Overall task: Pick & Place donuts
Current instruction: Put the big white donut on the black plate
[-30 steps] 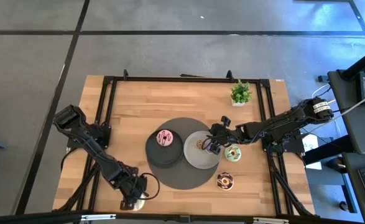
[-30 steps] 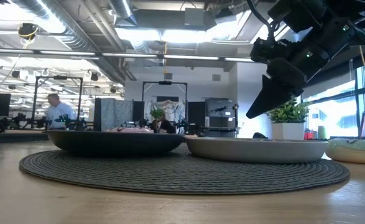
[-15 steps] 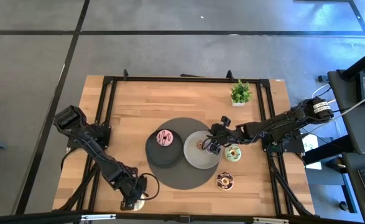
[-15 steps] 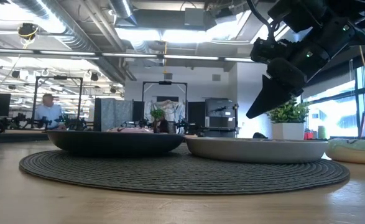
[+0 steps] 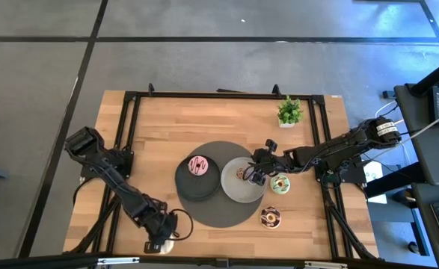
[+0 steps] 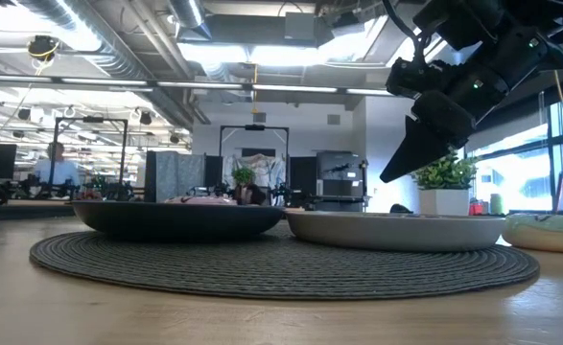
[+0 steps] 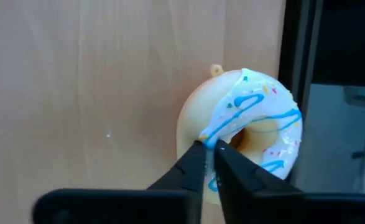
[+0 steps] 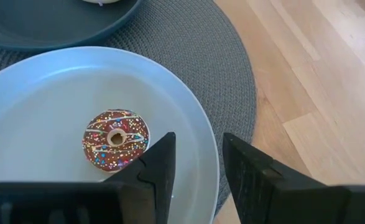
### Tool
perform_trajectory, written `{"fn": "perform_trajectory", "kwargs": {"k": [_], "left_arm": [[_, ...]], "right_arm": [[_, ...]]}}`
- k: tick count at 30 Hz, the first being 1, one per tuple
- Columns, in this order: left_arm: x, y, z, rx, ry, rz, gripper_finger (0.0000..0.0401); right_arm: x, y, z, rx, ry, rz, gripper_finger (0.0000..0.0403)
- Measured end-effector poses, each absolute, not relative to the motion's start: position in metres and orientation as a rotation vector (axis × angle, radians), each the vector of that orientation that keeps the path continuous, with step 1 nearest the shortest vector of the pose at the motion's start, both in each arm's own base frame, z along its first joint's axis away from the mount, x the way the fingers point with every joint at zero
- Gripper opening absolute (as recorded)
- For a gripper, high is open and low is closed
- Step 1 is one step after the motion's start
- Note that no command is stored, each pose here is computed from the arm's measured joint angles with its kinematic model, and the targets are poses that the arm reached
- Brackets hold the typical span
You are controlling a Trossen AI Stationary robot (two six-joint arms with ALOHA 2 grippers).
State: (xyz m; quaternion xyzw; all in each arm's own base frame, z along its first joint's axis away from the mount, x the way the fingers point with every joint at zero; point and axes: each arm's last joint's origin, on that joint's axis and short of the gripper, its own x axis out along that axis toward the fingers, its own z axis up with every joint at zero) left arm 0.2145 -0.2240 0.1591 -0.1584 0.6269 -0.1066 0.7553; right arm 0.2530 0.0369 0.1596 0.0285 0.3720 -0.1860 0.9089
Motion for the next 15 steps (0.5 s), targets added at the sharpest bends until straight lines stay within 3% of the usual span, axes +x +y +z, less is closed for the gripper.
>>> {"fn": "perform_trajectory", "kwargs": {"k": [8, 15], "left_arm": [[0.233, -0.196, 0.182, -0.466, 1.304, -0.205, 0.0005], [0.258, -0.137, 0.216, -0.592, 1.089, -0.019, 0.0005]], "right_arm": [[0.253, 0.037, 0.160, 0.055, 0.768, -0.382, 0.0135], [0.253, 0.035, 0.160, -0.006, 0.780, -0.362, 0.0135]]}}
